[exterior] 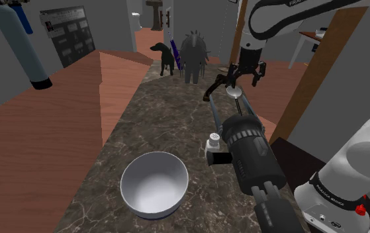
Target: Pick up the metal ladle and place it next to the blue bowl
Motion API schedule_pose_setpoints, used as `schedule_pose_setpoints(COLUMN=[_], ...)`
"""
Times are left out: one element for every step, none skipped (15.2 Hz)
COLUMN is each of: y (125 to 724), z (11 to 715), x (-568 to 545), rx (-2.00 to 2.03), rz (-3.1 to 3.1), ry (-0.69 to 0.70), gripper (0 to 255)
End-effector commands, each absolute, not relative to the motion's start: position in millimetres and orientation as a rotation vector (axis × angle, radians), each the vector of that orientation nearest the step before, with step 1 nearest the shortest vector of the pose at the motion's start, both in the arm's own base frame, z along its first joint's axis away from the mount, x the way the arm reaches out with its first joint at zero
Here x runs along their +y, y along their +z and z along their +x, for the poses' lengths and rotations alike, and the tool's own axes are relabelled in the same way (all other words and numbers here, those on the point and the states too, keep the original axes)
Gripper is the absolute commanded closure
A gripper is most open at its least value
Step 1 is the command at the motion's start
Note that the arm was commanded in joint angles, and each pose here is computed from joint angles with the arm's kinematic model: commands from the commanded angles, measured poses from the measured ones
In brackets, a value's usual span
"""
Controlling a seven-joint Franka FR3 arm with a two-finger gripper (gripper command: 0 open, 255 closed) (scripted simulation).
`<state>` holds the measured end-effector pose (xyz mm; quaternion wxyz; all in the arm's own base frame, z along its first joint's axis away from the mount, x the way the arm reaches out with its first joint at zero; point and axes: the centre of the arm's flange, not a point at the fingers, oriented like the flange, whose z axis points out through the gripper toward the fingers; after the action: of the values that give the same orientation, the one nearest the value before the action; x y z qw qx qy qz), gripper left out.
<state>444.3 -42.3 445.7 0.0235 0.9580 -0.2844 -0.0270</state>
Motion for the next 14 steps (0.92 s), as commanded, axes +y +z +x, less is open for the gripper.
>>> schedule_pose_setpoints(y=[421.3, 408.5, 395.7, 382.8, 372.7, 367.4, 362.2, 357.0, 351.8, 346.6, 341.3, 336.1, 333.1, 333.1], z=[454.5, 459.4, 463.9, 468.2, 471.2, 470.5, 469.7, 468.9, 468.2, 467.4, 466.6, 465.8, 465.4, 465.4], x=[-49.3, -53.4, -57.7, -62.0, -65.5, -65.5, -65.4, -65.4, -65.3, -65.3, -65.2, -65.2, -65.2, -65.2], rx=[-0.984, -1.032, -1.081, -1.129, -1.166, -1.166, -1.166, -1.166, -1.166, -1.166, -1.166, -1.166, -1.166, -1.166], rz=[2.931, 2.913, 2.894, 2.874, 2.858, 2.858, 2.858, 2.858, 2.858, 2.858, 2.858, 2.858, 2.858, 2.858], ry=[-0.129, -0.152, -0.175, -0.197, -0.215, -0.215, -0.215, -0.215, -0.215, -0.215, -0.215, -0.215, -0.215, -0.215], gripper=[0, 0, 0, 0, 0, 0, 0, 0, 0, 0, 0, 0, 0, 0])
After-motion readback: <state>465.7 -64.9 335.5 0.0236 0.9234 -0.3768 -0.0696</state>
